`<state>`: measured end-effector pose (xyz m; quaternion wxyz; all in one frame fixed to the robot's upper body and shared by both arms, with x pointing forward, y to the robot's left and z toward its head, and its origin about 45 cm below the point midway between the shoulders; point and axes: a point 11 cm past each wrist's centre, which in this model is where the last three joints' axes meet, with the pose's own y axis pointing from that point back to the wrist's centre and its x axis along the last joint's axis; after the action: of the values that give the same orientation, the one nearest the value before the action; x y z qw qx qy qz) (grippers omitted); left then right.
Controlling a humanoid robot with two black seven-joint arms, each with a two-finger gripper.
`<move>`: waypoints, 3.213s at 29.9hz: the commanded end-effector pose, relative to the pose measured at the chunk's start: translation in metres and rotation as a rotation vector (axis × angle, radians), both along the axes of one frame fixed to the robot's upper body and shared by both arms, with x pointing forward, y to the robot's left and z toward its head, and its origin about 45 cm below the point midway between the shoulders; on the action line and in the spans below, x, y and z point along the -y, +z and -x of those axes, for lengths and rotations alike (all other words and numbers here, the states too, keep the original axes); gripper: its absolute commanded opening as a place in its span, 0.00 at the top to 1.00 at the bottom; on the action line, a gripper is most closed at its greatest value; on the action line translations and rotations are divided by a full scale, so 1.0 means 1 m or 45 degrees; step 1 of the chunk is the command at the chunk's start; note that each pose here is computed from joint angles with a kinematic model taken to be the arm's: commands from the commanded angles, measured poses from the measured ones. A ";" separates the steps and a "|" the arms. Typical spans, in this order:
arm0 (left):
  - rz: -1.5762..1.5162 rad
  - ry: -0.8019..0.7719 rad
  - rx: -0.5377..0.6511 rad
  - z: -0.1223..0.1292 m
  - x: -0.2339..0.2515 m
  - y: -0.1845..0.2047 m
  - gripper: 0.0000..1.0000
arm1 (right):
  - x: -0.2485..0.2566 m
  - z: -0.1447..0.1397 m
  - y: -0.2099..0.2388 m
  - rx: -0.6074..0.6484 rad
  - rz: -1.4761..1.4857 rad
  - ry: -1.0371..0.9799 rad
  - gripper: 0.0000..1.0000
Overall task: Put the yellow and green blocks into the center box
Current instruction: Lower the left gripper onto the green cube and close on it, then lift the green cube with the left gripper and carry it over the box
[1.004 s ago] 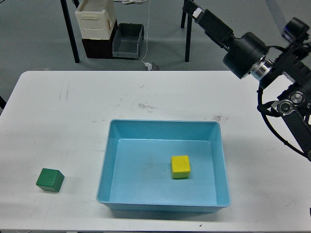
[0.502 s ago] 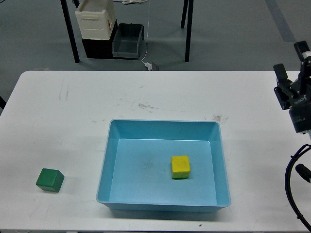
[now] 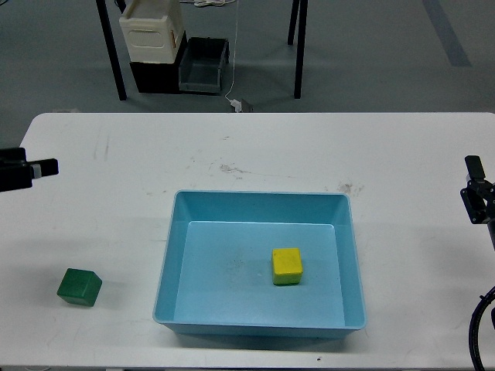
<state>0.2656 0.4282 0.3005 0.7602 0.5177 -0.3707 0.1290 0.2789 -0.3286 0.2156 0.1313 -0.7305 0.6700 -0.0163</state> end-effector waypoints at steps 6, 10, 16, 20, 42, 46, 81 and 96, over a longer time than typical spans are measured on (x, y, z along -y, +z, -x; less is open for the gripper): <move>-0.351 -0.259 -0.044 0.039 -0.018 -0.059 0.01 | 0.000 0.005 -0.006 -0.019 -0.003 -0.004 0.01; -0.423 -0.334 -0.096 0.051 -0.019 -0.075 0.01 | -0.001 0.007 -0.009 -0.029 -0.007 -0.005 0.01; -0.423 -0.383 -0.169 0.064 -0.014 -0.101 0.01 | -0.001 0.007 -0.010 -0.031 -0.009 -0.005 0.01; -0.416 -0.345 -0.255 0.067 -0.013 -0.113 0.01 | 0.000 0.008 -0.010 -0.034 -0.007 -0.007 0.01; -0.248 -0.258 -0.327 0.041 0.021 -0.140 0.00 | 0.003 0.009 -0.013 -0.045 -0.009 -0.024 0.01; -0.241 -0.262 -0.322 0.039 0.023 -0.141 0.00 | 0.002 0.011 -0.015 -0.054 -0.008 -0.022 0.01; -0.095 -0.177 0.061 -0.030 0.026 -0.069 0.75 | 0.004 0.014 -0.018 -0.066 -0.012 -0.036 0.01; 0.035 -0.554 0.243 -0.052 0.142 0.041 0.75 | 0.001 0.015 -0.020 -0.074 -0.018 -0.029 0.00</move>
<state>0.3209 0.3233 0.3377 0.7303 0.4256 -0.5310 0.0605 0.2641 -0.3309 0.1954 0.1164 -0.7213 0.6827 0.0075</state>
